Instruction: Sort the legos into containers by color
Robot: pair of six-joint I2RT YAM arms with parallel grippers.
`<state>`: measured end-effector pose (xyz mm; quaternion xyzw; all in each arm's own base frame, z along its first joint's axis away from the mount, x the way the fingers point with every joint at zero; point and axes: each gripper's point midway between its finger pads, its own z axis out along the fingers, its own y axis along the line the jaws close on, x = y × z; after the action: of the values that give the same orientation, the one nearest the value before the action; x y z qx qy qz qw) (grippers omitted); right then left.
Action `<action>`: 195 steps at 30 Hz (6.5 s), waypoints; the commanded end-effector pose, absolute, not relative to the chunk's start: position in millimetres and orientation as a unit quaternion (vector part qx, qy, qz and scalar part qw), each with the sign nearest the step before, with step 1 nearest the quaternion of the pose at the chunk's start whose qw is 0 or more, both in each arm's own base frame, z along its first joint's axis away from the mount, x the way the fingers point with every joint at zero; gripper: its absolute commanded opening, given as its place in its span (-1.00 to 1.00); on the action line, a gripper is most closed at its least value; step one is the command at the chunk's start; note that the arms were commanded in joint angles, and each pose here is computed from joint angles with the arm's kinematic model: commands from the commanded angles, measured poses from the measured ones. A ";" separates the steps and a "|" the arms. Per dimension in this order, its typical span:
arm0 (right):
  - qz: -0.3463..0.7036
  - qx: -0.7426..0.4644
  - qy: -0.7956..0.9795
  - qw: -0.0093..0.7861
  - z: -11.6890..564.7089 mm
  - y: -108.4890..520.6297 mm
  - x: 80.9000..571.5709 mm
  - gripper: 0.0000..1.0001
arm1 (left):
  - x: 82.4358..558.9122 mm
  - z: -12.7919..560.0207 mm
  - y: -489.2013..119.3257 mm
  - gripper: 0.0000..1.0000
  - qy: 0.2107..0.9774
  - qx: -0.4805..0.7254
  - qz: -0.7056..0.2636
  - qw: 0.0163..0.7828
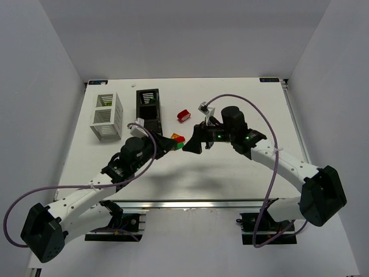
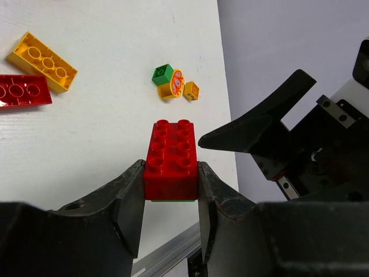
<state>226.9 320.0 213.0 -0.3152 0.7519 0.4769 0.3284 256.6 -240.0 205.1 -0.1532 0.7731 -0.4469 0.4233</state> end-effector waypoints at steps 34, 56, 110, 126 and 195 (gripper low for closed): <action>0.467 -0.255 0.779 0.332 213.8 367.4 255.5 -0.53 | 272.7 241.9 -233.3 -1.00 0.736 -0.199 -0.460 0.454; 0.369 -0.336 0.736 0.458 235.8 379.2 328.9 -1.00 | 291.9 316.7 -114.7 -1.00 0.749 -0.253 -0.187 0.583; 0.442 -0.456 0.541 0.551 308.3 390.2 426.9 0.44 | 304.1 278.8 -86.2 -1.00 0.821 -0.256 -0.155 0.486; 0.418 -0.444 0.639 0.468 240.4 263.7 330.1 -0.80 | 377.5 246.4 54.3 -1.00 0.797 -0.375 -0.107 0.461; 0.129 -0.538 0.746 0.370 95.9 146.8 385.5 0.79 | 307.0 222.7 -48.9 0.28 0.791 -0.266 -0.338 0.437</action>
<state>381.0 152.1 100.1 -0.4416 0.8024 0.1670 0.3650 323.3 -32.8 213.1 -0.2965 0.7948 -0.3059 0.4322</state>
